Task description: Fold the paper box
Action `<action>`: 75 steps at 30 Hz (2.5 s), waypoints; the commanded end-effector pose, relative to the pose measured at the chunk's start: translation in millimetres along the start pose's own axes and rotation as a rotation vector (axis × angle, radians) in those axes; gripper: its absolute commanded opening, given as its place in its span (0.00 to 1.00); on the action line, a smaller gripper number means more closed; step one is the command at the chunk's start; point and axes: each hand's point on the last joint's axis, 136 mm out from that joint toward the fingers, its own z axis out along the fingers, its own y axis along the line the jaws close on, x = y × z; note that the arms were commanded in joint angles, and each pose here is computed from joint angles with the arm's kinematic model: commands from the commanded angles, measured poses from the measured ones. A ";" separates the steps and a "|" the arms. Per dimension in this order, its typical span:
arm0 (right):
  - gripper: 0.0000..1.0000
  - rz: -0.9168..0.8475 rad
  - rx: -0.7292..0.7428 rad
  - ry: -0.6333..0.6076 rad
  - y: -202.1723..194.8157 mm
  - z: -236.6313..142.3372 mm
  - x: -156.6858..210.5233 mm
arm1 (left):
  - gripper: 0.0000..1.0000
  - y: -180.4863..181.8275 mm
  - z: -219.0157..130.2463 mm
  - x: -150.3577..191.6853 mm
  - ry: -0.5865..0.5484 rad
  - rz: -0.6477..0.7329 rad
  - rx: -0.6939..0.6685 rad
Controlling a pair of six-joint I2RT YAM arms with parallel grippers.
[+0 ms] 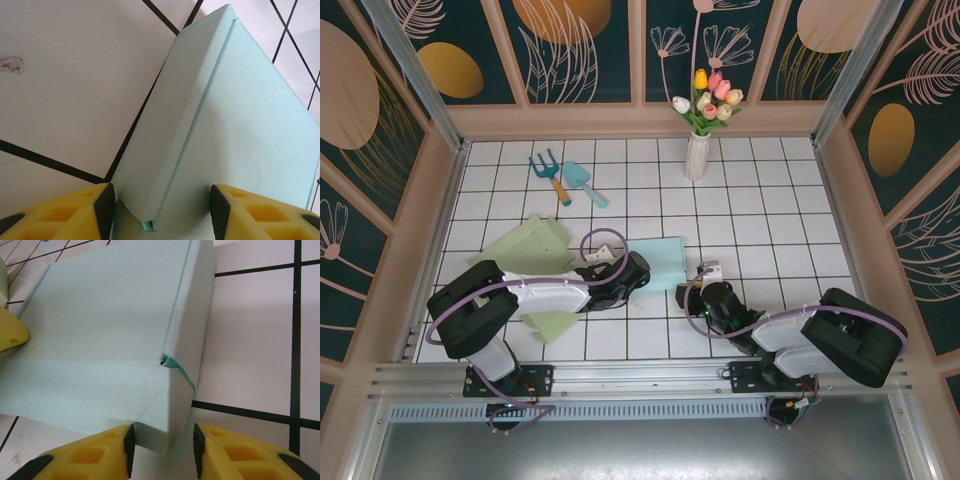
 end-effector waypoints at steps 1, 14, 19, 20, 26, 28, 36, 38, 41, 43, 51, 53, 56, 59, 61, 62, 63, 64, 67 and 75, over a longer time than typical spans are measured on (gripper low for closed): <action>0.40 0.032 -0.016 -0.002 6.5 -1.7 -4.7 | 0.54 61.9 8.1 2.6 0.004 0.065 -0.199; 0.37 0.159 -0.017 -0.005 14.9 -24.3 -24.9 | 0.54 66.3 10.4 0.4 -0.015 0.069 -0.220; 0.23 0.174 -0.011 0.012 17.3 -24.5 -26.4 | 0.54 65.6 10.1 -0.2 -0.018 0.069 -0.220; 0.21 0.177 -0.008 0.016 17.2 -23.8 -25.7 | 0.54 65.1 10.0 -0.3 -0.018 0.068 -0.219; 0.14 0.168 0.018 0.044 13.0 -14.3 -20.8 | 0.54 65.4 10.9 0.8 -0.014 0.070 -0.222; 0.14 0.172 0.025 0.048 10.1 -10.2 -20.6 | 0.54 64.5 11.2 0.7 -0.013 0.070 -0.221; 0.12 0.184 0.080 0.064 -13.3 4.1 -15.6 | 0.54 60.8 11.7 5.5 0.014 0.075 -0.208; 0.12 0.184 0.062 0.081 -12.3 8.6 -14.0 | 0.54 59.1 11.5 6.8 0.020 0.077 -0.204; 0.12 0.173 0.007 0.108 -1.3 15.1 -11.8 | 0.54 57.9 11.5 6.8 0.023 0.081 -0.204; 0.16 0.177 -0.027 0.119 6.1 16.1 -11.8 | 0.54 58.5 11.0 5.8 0.016 0.082 -0.209; 0.34 0.166 -0.003 0.037 9.3 -10.2 -33.7 | 0.54 61.4 9.0 -0.8 -0.018 0.089 -0.227; 0.37 0.157 0.023 0.020 4.3 -16.4 -38.2 | 0.54 60.9 9.0 -1.3 -0.018 0.089 -0.227; 0.44 0.136 0.072 -0.003 -5.7 -20.8 -43.7 | 0.54 59.0 8.9 -1.3 -0.017 0.088 -0.224; 0.48 0.124 0.081 0.005 -10.6 -17.6 -44.1 | 0.54 60.8 8.8 -0.7 -0.016 0.088 -0.228; 0.49 0.114 0.064 0.019 -8.0 -12.9 -43.8 | 0.54 62.0 9.3 -1.4 -0.020 0.087 -0.231; 0.50 0.110 0.052 0.025 -5.6 -10.2 -43.6 | 0.54 61.8 9.3 -1.3 -0.019 0.086 -0.231; 0.49 0.102 0.041 0.033 -3.1 -7.1 -43.4 | 0.54 61.8 9.5 -1.3 -0.019 0.085 -0.231; 0.49 0.096 0.031 0.039 -0.5 -4.8 -43.4 | 0.54 60.9 9.4 -1.1 -0.018 0.084 -0.229; 0.49 0.081 -0.001 0.066 7.7 4.2 -41.5 | 0.54 57.0 9.1 -0.5 -0.015 0.085 -0.222; 0.45 0.066 -0.125 0.109 34.5 13.8 -40.1 | 0.54 51.4 13.3 2.6 -0.003 0.103 -0.230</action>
